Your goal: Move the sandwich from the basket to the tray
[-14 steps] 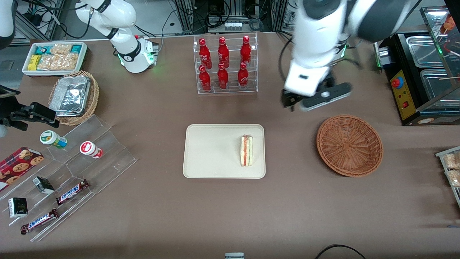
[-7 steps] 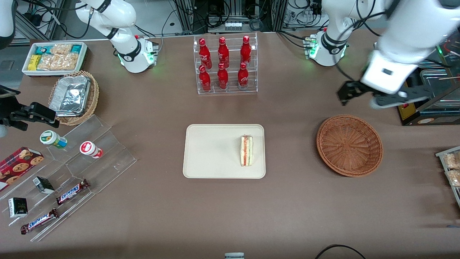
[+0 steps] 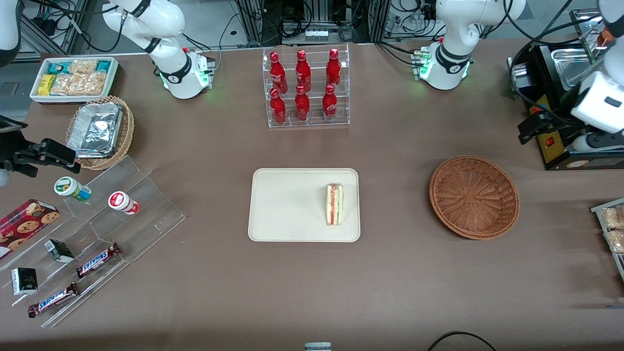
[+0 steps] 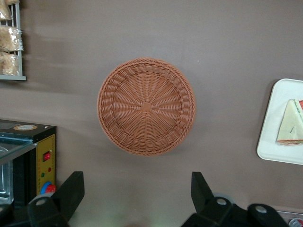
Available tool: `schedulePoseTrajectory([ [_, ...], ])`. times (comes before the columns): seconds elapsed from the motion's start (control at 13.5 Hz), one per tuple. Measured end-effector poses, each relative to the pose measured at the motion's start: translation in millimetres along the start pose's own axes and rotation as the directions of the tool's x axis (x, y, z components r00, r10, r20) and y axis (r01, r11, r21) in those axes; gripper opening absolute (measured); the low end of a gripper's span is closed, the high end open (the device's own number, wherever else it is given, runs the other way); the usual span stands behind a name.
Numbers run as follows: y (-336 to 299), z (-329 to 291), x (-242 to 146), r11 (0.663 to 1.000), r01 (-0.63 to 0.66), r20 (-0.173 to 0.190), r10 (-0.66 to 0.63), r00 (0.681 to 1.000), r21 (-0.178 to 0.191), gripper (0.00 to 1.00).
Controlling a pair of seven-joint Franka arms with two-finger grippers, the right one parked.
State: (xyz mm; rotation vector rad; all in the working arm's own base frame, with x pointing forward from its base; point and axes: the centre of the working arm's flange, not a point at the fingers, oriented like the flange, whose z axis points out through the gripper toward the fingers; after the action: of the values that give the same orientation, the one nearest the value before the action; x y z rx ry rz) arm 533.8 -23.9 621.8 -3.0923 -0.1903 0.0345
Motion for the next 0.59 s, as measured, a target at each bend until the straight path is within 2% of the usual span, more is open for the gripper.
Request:
schedulePoseTrajectory([
  [0.3, -16.3, -1.0, -3.5, 1.000, 0.014, 0.000, -0.014, 1.000, -0.004, 1.00],
  [0.44, -13.7, -0.1, -3.8, 1.000, 0.004, 0.004, -0.004, 1.000, -0.022, 1.00],
  [0.59, -11.3, 2.5, -3.1, 0.996, -0.082, 0.000, 0.082, 0.997, -0.032, 1.00],
])
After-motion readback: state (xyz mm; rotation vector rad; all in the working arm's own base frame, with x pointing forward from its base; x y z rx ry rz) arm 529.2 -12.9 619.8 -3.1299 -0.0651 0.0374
